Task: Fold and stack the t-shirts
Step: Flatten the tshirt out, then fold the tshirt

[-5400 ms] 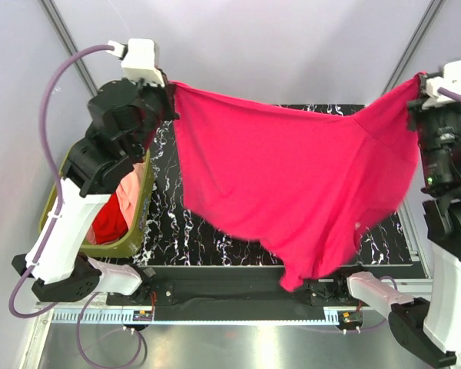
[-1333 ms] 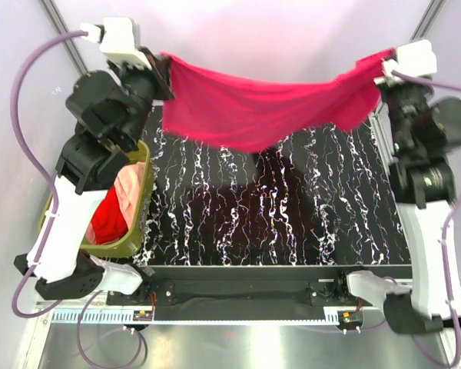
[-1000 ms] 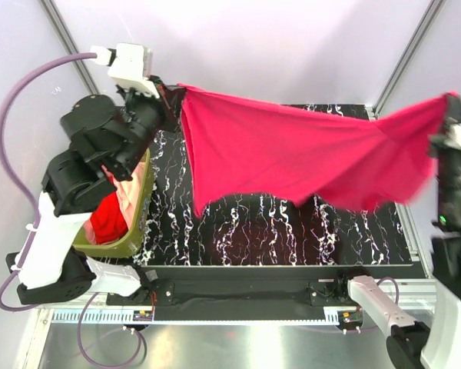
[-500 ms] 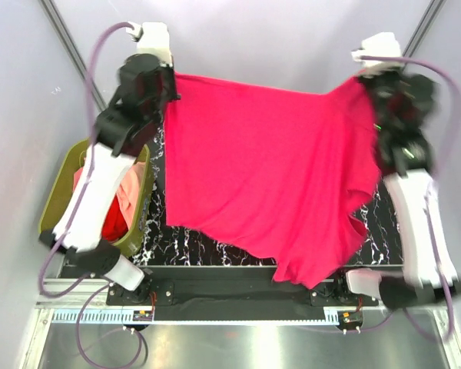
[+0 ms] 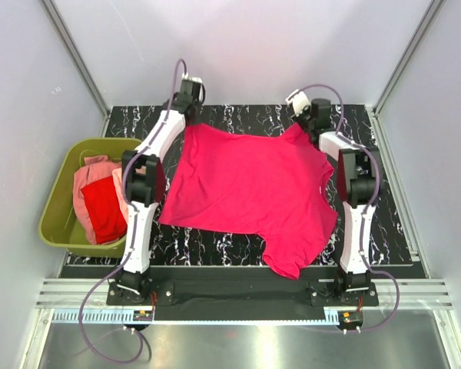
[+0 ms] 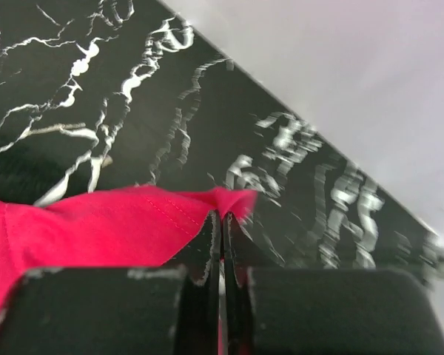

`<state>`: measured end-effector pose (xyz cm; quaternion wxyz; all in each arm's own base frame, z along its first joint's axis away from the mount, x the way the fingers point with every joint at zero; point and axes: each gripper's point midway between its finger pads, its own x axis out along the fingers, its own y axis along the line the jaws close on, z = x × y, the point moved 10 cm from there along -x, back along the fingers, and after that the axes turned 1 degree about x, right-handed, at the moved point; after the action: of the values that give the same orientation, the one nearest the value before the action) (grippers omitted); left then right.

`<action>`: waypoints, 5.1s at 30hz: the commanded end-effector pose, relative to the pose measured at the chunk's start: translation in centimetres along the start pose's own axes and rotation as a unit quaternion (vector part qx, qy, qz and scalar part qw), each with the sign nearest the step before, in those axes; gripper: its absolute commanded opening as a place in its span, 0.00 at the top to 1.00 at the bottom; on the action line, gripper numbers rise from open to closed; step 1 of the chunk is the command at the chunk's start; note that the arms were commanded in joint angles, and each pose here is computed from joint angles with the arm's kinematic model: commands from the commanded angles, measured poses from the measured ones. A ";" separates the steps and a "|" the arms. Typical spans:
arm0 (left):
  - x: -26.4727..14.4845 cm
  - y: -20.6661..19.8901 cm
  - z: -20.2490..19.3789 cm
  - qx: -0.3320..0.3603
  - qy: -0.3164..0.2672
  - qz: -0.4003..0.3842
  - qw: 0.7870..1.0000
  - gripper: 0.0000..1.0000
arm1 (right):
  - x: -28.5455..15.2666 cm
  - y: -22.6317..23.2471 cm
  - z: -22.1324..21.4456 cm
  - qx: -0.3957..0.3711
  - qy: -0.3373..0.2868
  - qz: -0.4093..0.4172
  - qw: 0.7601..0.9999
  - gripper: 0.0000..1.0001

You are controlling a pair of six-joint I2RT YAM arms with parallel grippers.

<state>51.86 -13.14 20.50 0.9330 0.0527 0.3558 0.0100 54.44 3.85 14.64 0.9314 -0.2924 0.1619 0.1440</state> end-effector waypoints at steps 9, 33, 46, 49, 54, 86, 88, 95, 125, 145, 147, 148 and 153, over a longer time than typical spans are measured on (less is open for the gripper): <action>5.4 4.1 1.7 -0.074 -0.078 -0.019 0.994 1.00 | 7.8 -2.1 4.0 0.054 -0.177 -0.060 0.981 0.99; 7.9 6.5 2.3 -0.077 -0.118 -0.048 0.989 1.00 | 10.4 -1.6 3.0 0.046 -0.187 -0.060 0.979 1.00; 3.8 5.5 4.0 -0.075 -0.120 -0.111 0.984 1.00 | 2.6 -3.5 6.3 0.038 -0.165 -0.099 0.980 1.00; 3.1 5.6 4.2 -0.070 -0.106 -0.109 0.986 1.00 | 0.7 -2.5 6.0 0.050 -0.133 -0.095 0.985 1.00; 2.0 6.0 3.7 -0.067 -0.078 -0.079 0.992 1.00 | -2.3 -0.8 4.9 0.092 -0.102 -0.101 0.985 1.00; -1.8 3.8 -1.2 0.062 0.045 0.038 0.996 1.00 | -12.5 8.6 1.9 0.256 0.175 -0.053 0.949 1.00; -2.0 3.5 -1.4 0.063 0.054 0.044 0.996 0.93 | -13.4 9.1 1.9 0.288 0.187 -0.048 0.938 0.98; -6.1 3.2 0.2 0.014 0.037 0.070 0.997 0.61 | -17.2 8.7 4.1 0.359 0.178 -0.022 0.916 0.77; -6.6 -3.1 -14.2 -0.108 0.216 -0.034 0.970 0.55 | -20.3 4.6 -10.5 0.551 0.393 -0.125 0.725 0.54; -7.3 -1.9 -18.5 -0.096 0.235 0.062 0.965 0.50 | -19.0 1.5 -11.6 0.497 0.353 -0.165 0.775 1.00; -7.6 -2.2 -17.9 -0.105 0.233 0.046 0.966 0.50 | -18.4 0.9 -11.2 0.488 0.340 -0.155 0.789 1.00; -7.8 -2.4 -17.5 -0.109 0.231 0.036 0.966 0.50 | -18.1 0.8 -11.0 0.489 0.335 -0.144 0.792 1.00; -10.4 -3.3 -13.6 -0.111 0.208 -0.009 0.972 0.48 | -18.2 -0.4 -8.9 0.509 0.332 -0.137 0.782 0.74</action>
<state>34.18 -14.71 11.80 0.8101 -0.0340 0.5797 0.0812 35.15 -4.54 12.19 0.8296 0.1729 0.4938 -0.1948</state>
